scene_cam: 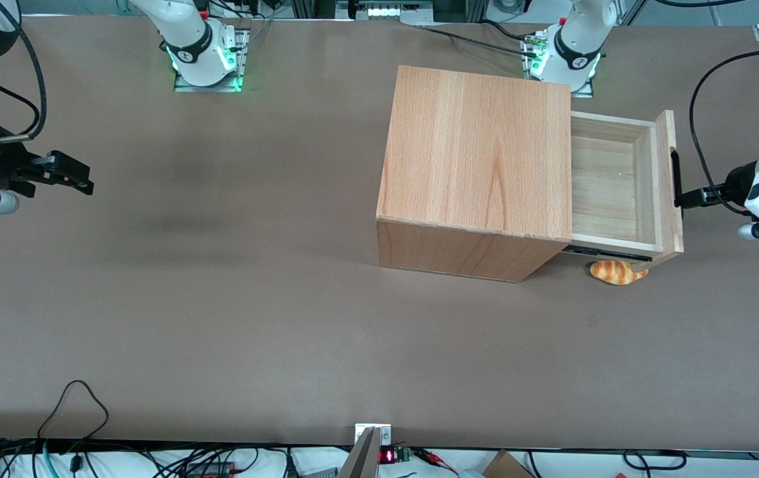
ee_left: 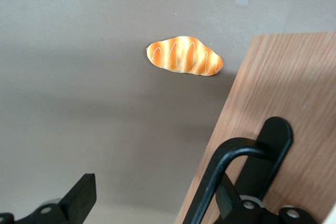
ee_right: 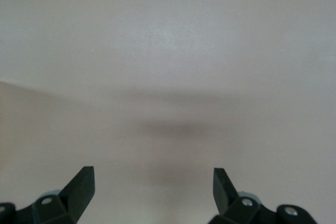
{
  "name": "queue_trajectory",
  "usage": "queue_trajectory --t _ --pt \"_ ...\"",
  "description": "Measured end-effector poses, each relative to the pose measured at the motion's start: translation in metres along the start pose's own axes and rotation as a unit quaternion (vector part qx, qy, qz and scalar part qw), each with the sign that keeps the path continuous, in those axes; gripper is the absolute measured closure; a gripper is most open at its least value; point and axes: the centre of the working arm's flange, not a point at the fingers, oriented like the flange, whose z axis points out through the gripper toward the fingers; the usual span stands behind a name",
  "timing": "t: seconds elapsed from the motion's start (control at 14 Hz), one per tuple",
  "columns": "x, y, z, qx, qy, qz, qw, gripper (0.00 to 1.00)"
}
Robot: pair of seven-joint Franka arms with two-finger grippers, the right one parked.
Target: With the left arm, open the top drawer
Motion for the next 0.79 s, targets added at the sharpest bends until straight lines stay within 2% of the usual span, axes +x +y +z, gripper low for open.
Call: queue_trajectory --t 0.21,0.79 --pt "0.006 0.003 -0.042 0.001 0.023 0.002 0.9997 0.0" --pt "-0.003 0.033 -0.14 0.003 0.056 0.026 0.9981 0.0"
